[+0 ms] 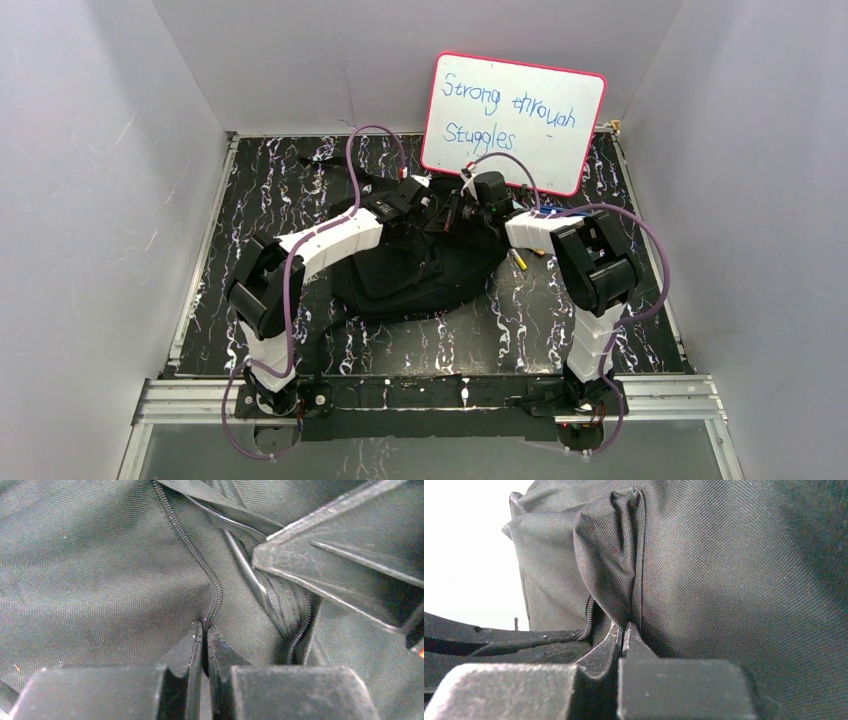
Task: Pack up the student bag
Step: Adjust the student bag at the center of the board.
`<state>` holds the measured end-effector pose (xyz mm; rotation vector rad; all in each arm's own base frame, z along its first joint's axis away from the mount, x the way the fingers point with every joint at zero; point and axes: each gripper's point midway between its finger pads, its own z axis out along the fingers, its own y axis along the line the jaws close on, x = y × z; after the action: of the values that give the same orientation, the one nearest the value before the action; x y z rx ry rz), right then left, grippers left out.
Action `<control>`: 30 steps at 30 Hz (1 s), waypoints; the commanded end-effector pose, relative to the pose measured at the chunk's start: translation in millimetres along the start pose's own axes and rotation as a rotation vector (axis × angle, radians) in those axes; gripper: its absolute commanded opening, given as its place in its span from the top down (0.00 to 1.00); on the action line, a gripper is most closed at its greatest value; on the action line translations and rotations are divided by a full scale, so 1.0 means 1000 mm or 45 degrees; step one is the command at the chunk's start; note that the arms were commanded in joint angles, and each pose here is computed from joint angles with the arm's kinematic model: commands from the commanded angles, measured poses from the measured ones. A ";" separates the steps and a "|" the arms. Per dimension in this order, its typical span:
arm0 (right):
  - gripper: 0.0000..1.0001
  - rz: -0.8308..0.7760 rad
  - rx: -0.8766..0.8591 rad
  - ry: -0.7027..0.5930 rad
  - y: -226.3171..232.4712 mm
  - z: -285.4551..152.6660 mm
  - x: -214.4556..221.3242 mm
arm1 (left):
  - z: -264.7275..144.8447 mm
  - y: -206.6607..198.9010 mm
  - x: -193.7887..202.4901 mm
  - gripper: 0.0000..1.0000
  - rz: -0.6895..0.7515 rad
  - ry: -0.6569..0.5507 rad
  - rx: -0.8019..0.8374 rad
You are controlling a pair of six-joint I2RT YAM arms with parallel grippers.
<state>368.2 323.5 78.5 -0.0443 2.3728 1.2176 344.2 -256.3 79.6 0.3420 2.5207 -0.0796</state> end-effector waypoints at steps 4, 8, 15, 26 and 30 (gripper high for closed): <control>1.00 0.130 -0.071 0.049 0.034 -0.007 0.044 | -0.010 0.050 -0.020 1.00 -0.003 -0.062 -0.214; 1.00 0.145 -0.113 0.058 0.059 0.005 0.063 | -0.014 0.083 -0.031 1.00 -0.047 -0.078 -0.254; 0.98 0.159 -0.120 -0.016 0.072 0.020 0.050 | -0.039 0.097 -0.061 1.00 0.015 -0.206 -0.239; 0.87 0.040 -0.084 -0.120 0.082 0.028 0.017 | -0.110 0.117 -0.092 1.00 -0.012 -0.481 -0.288; 0.87 -0.054 -0.043 -0.155 0.080 0.030 0.001 | -0.121 0.117 -0.091 1.00 -0.018 -0.488 -0.272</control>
<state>337.0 392.1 103.5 0.0551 2.3159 1.2715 373.6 -160.4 188.2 0.2787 2.2606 0.0885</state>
